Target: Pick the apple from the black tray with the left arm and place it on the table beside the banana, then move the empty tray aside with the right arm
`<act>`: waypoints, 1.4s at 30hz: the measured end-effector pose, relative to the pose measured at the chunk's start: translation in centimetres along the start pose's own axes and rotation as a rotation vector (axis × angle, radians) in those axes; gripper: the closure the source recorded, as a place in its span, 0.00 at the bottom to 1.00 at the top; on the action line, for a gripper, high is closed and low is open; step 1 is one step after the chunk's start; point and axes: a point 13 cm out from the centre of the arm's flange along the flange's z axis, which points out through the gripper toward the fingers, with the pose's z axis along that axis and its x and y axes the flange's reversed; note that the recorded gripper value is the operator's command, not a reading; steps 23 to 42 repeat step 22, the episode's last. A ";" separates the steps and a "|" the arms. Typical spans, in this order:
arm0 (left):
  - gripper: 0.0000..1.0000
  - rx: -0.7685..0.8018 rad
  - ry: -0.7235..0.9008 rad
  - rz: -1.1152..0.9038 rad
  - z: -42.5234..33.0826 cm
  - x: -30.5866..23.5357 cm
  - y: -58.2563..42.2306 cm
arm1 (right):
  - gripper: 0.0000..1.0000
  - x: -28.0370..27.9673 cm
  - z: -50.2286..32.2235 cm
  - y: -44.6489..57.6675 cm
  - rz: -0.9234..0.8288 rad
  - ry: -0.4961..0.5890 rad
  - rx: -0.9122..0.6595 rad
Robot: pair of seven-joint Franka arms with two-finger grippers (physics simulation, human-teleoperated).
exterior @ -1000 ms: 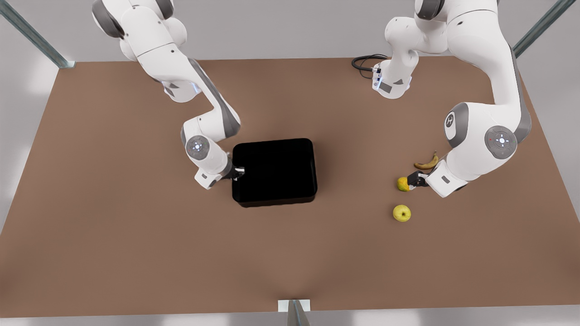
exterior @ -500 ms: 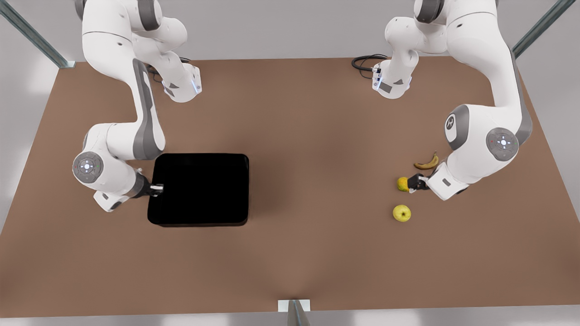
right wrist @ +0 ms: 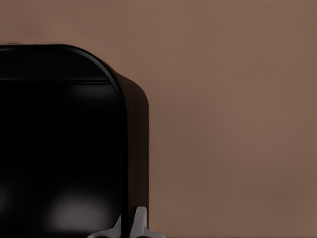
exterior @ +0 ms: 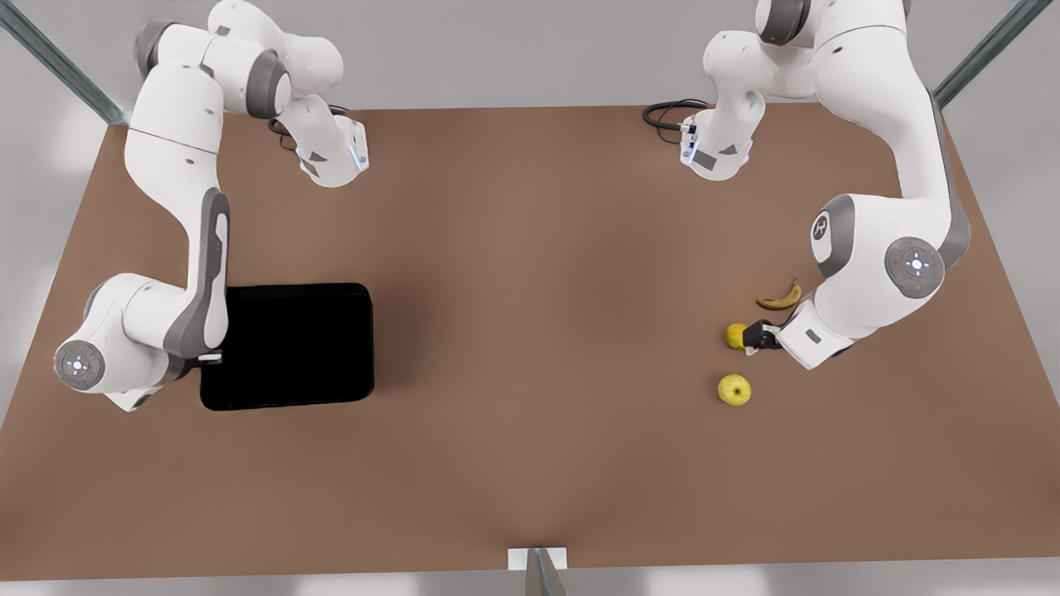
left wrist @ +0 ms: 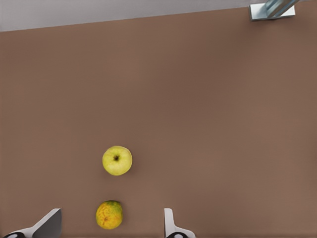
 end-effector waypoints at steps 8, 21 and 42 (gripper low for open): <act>0.00 -0.001 -0.002 -0.001 0.0 -0.4 -0.1 | 0.00 -2.6 3.1 -1.5 -0.068 -0.042 0.012; 0.00 -0.006 -0.014 0.001 -0.4 -1.3 -0.3 | 0.00 -4.4 -22.0 13.7 -0.392 -0.358 -0.085; 0.00 -0.006 -0.014 0.001 -0.4 -1.3 -0.3 | 0.00 -4.1 -22.1 13.4 -0.383 -0.351 -0.077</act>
